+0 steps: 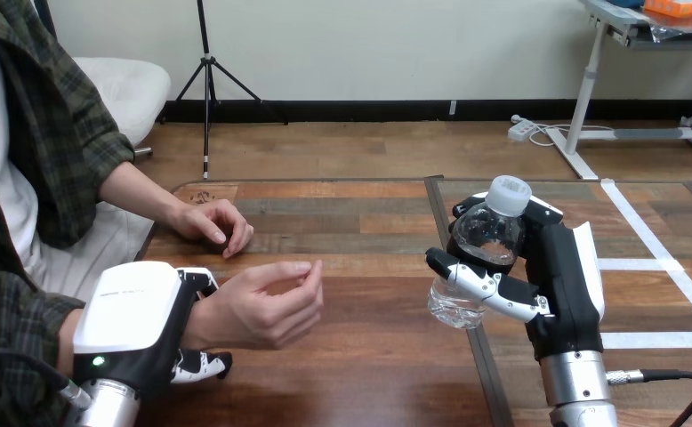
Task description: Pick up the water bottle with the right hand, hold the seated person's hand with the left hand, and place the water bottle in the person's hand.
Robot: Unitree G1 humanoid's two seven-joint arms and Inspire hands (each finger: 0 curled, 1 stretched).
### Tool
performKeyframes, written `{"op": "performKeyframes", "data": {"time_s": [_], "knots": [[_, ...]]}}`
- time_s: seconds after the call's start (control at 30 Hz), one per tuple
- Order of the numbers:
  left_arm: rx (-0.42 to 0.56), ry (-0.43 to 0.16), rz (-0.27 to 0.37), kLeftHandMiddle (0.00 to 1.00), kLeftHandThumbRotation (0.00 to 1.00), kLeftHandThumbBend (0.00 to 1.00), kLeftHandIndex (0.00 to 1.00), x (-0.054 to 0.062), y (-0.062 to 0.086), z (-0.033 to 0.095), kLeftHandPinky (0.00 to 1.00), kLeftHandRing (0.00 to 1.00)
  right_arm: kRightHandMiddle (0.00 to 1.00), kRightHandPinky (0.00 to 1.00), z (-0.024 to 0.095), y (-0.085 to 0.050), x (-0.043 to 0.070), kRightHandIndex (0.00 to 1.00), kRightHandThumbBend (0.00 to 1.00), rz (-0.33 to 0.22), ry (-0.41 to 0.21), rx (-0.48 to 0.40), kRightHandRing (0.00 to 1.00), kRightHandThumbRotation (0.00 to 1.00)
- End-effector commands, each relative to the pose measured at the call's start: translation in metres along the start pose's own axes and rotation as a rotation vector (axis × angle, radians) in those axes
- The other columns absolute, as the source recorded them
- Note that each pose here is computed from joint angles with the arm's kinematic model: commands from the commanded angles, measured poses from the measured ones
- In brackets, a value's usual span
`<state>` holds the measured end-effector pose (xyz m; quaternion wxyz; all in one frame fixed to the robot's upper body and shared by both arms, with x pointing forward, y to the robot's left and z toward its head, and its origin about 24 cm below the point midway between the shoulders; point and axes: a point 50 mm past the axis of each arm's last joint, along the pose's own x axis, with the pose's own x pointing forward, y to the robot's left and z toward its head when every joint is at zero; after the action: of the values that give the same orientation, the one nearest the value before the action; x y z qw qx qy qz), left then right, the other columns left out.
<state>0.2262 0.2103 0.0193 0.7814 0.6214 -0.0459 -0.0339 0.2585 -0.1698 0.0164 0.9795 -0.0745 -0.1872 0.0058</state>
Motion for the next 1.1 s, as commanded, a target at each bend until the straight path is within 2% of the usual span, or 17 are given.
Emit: {"op": "performKeyframes", "data": {"time_s": [0.0, 0.37, 0.73, 1.07], "knots": [[-0.005, -0.063, 0.092, 0.47, 0.0, 0.85, 0.49, 0.0114, 0.0154, 0.0134, 0.41, 0.44, 0.49, 0.43, 0.02, -0.0008, 0.0234, 0.5, 0.68, -0.014, -0.123, 0.006, 0.45, 0.0], [0.002, -0.063, 0.09, 0.47, 0.0, 0.85, 0.49, 0.013, 0.0164, 0.0174, 0.41, 0.44, 0.48, 0.41, 0.0202, -0.001, 0.024, 0.5, 0.69, -0.017, -0.123, 0.009, 0.44, 0.0], [0.03, -0.031, 0.062, 0.49, 0.0, 0.87, 0.49, 0.014, 0.016, 0.0154, 0.43, 0.46, 0.48, 0.41, 0.0204, -0.0018, 0.0242, 0.5, 0.69, -0.019, -0.122, 0.005, 0.44, 0.0], [0.059, -0.027, 0.07, 0.45, 0.0, 0.88, 0.46, 0.0144, 0.0152, 0.0139, 0.4, 0.42, 0.48, 0.41, 0.0203, -0.002, 0.0246, 0.5, 0.69, -0.019, -0.118, 0.01, 0.44, 0.0]]}}
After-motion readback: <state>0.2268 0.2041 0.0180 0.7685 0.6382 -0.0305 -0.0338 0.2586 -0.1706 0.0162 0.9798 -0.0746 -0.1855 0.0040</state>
